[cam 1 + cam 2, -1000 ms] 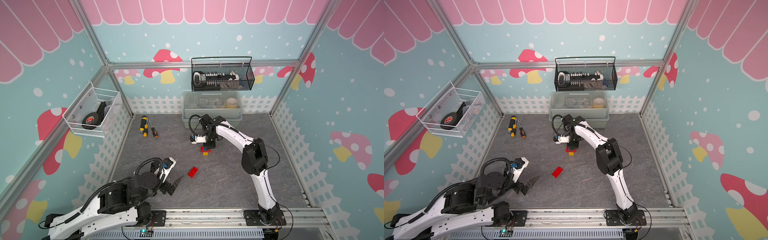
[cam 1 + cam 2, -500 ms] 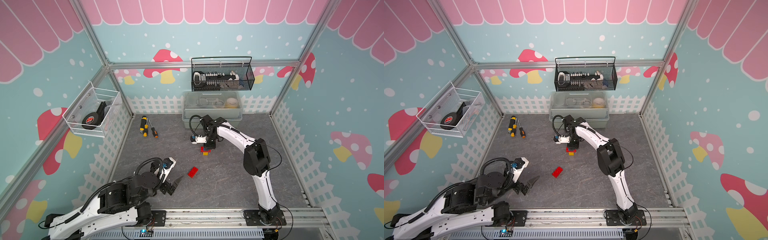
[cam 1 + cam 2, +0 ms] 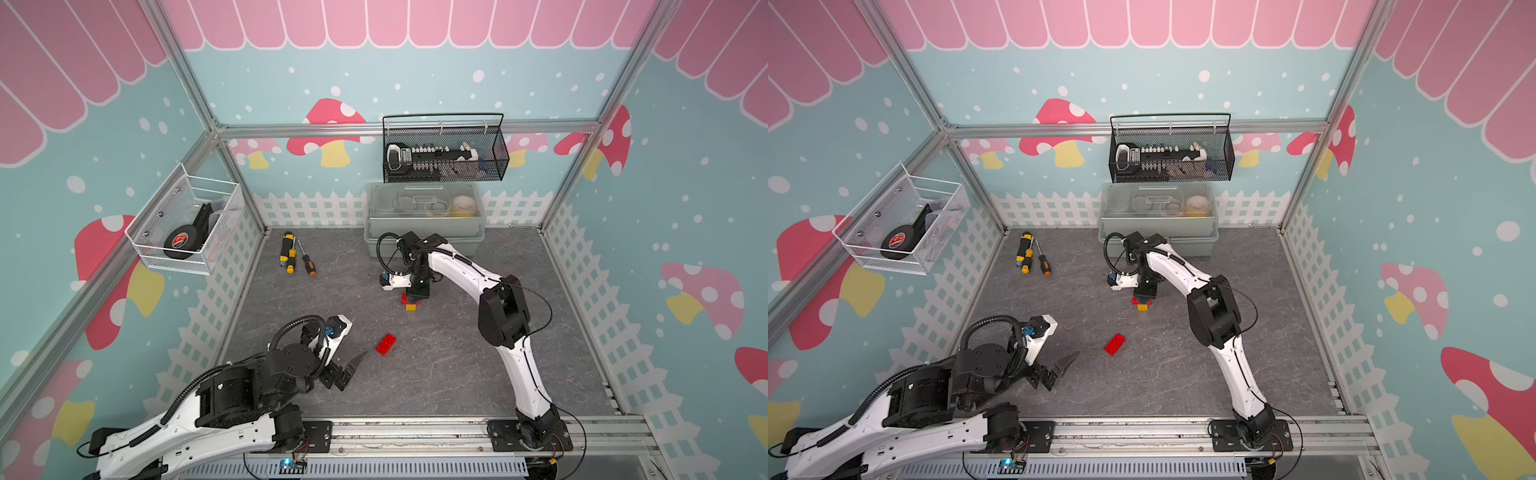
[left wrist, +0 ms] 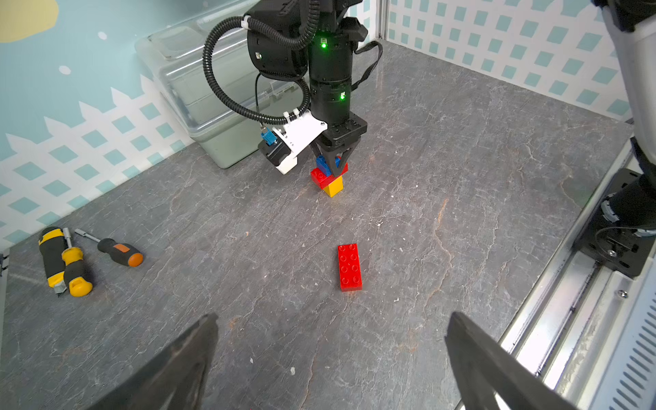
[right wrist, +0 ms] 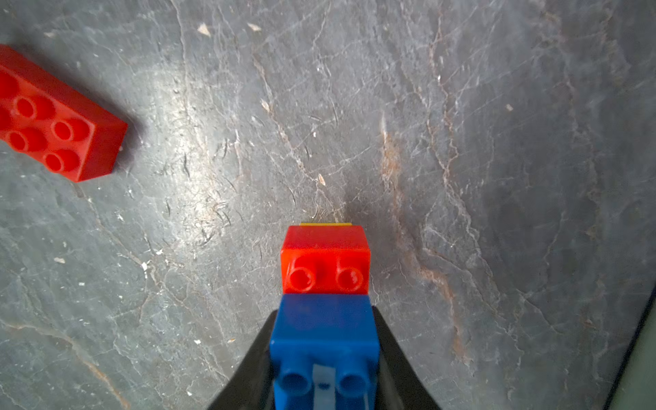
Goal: Assemble the letter f with lego
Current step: Assemble the lego brick with the lego brick.
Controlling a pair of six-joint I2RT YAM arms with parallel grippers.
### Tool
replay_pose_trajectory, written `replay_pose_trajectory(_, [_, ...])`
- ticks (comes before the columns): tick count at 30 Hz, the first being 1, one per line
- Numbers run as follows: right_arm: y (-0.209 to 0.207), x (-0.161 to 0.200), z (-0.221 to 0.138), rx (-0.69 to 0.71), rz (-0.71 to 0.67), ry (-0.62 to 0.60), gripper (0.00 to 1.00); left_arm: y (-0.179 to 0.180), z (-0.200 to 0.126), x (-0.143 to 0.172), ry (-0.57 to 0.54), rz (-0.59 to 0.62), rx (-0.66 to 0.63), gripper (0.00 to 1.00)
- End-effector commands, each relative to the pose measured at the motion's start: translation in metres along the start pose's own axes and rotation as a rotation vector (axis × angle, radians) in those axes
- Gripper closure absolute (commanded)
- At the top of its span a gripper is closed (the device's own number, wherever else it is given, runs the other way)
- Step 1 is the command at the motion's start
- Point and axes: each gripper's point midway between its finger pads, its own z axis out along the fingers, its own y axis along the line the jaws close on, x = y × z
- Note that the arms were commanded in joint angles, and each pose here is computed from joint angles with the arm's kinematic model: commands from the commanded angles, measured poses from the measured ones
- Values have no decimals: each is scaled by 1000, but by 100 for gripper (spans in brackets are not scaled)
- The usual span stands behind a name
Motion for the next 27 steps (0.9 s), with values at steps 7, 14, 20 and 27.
replay_pose_trajectory(7, [28, 18, 17, -132, -8, 79, 63, 1, -5, -3, -3, 16, 5, 1])
replay_pose_trajectory(14, [22, 13, 13, -102, 4, 58, 52, 1, -5, -3, -5, 16, 4, 1])
replay_pose_trajectory(20, [14, 5, 3, -57, 11, 18, 46, 1, -5, -3, -5, 15, 4, 1])
replay_pose_trajectory(27, [-1, 0, -6, 9, 44, -16, 43, 1, -5, -3, -4, 16, 5, 1])
